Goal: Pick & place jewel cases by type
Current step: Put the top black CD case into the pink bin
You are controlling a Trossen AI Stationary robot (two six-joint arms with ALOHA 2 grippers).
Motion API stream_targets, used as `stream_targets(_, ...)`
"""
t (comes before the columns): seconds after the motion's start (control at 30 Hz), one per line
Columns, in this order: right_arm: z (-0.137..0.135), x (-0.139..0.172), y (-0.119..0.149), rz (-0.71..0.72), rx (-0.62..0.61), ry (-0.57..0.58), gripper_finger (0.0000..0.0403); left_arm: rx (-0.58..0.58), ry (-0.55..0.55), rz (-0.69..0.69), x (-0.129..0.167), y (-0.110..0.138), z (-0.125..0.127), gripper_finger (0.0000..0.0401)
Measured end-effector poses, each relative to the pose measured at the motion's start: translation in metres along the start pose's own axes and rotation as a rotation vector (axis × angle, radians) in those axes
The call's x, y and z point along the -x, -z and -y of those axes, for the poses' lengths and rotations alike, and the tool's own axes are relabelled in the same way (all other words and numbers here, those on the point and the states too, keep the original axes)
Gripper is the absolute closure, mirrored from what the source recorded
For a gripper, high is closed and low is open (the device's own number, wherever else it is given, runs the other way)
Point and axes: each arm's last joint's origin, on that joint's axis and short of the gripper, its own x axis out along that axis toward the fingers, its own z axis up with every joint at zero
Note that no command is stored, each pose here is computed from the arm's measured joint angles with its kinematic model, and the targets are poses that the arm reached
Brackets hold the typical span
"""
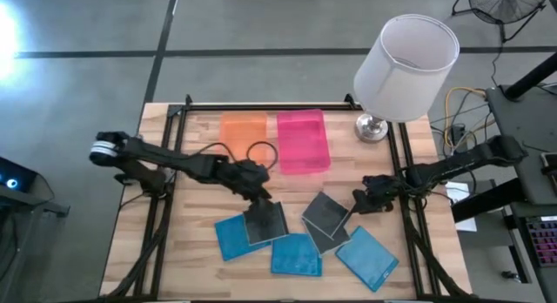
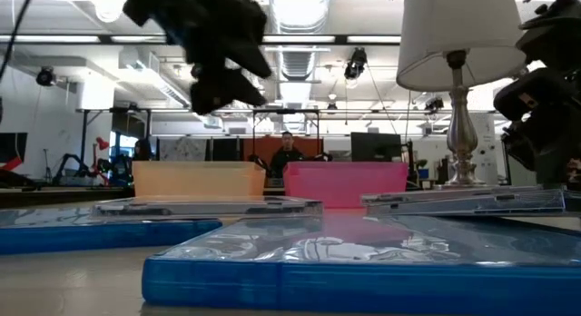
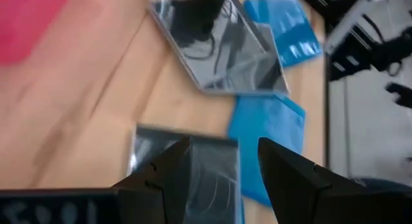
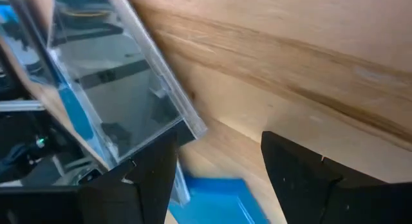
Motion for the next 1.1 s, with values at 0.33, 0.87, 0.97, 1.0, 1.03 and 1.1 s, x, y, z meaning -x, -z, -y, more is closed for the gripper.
stream_targets(0.33,0.008,-0.008,-0.004,0.058,0.013,-0.108,0.0181,-0.051,-0.089,-0.082,-0.084,-0.027,-0.002,0.0240)
stream_targets(0.87,0.002,-0.016,-0.003,0.063,0.045,-0.084,0.0181,-0.066,-0.088,-0.296,-0.154,-0.036,0.000,0.0240)
stream_targets(0.97,-0.009,-0.018,-0.002,0.087,0.092,-0.086,0.0181,-0.059,-0.082,-0.284,-0.159,-0.039,0.001,0.0240)
stream_targets(1.0,-0.013,-0.019,-0.002,0.094,0.104,-0.078,0.0181,-0.061,-0.080,-0.281,-0.160,-0.040,0.002,0.0240)
stream_targets(1.03,-0.015,-0.020,-0.002,0.099,0.108,-0.068,0.0181,-0.065,-0.079,-0.280,-0.160,-0.041,0.002,0.0240)
stream_targets(1.1,-0.019,-0.024,-0.002,0.107,0.107,-0.043,0.0181,-0.071,-0.072,-0.257,-0.161,-0.044,0.002,0.0240)
